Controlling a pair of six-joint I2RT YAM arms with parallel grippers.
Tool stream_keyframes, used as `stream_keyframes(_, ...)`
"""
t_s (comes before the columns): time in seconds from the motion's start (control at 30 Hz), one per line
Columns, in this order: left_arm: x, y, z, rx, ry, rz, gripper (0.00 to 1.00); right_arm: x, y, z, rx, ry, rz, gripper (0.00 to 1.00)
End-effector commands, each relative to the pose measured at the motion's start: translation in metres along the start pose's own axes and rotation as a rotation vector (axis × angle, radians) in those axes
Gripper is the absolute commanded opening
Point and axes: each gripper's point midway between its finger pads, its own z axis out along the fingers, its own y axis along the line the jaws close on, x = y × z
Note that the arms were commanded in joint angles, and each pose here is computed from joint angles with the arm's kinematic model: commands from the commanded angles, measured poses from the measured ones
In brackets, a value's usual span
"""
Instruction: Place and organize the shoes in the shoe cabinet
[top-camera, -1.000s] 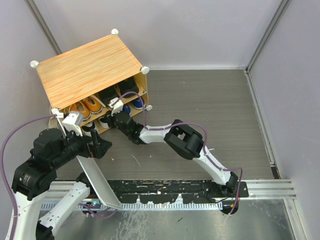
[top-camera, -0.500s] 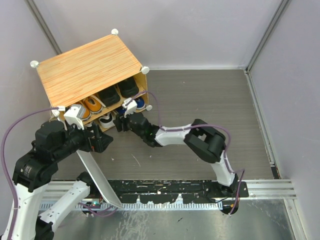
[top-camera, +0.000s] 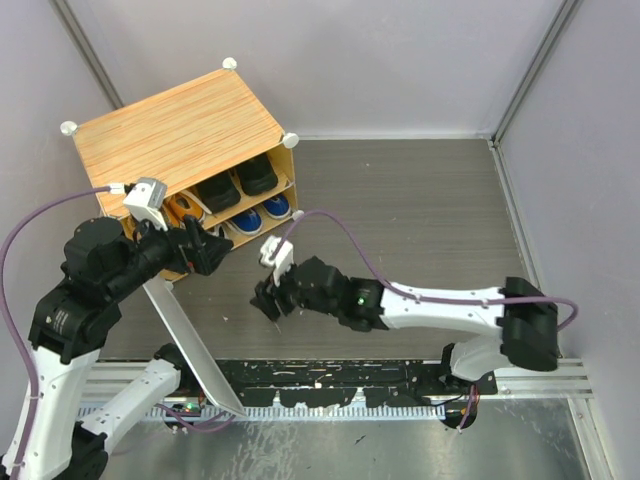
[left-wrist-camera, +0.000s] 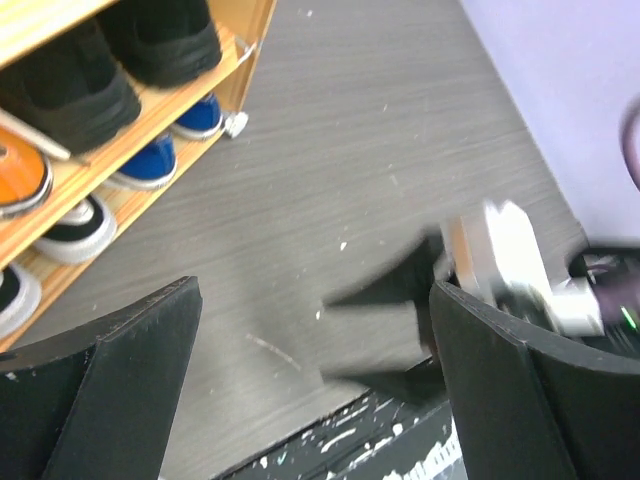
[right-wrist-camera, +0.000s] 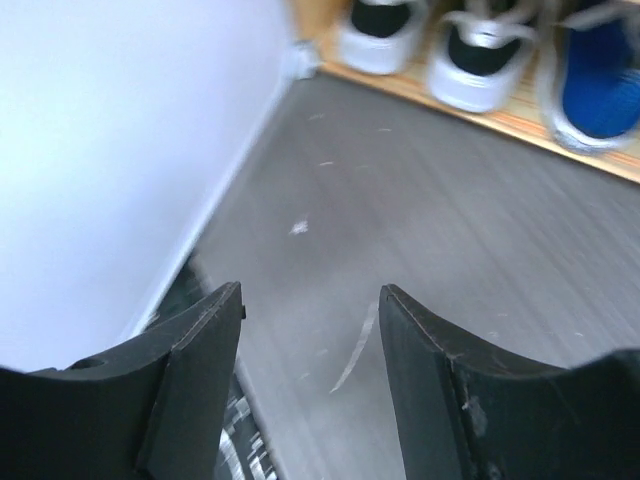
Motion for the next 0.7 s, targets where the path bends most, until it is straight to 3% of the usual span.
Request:
stream_keyframes(0.0,-0.055,-0.029,0.01,0.13,-0.182,0.013,0.98,0.01,0.07,-0.069,-0.19,0.081,-0.223,0.62)
stream_keyframes(0.2,-0.077,-0.05,0.025,0.225,-0.198,0.006,0.98,0.019,0.124,-0.111,-0.247,0.042,-0.203,0.63)
stream_keyframes(0.47,-0.106,-0.055,0.056,0.269,-0.311,0.019,0.98,0.046,0.177,-0.109,-0.151,0.045,-0.341,0.65)
stream_keyframes(0.67,-0.116,-0.051,0.067,0.243,-0.328,0.06,0.98,0.043,0.209,-0.102,-0.15,-0.021,-0.294,0.67)
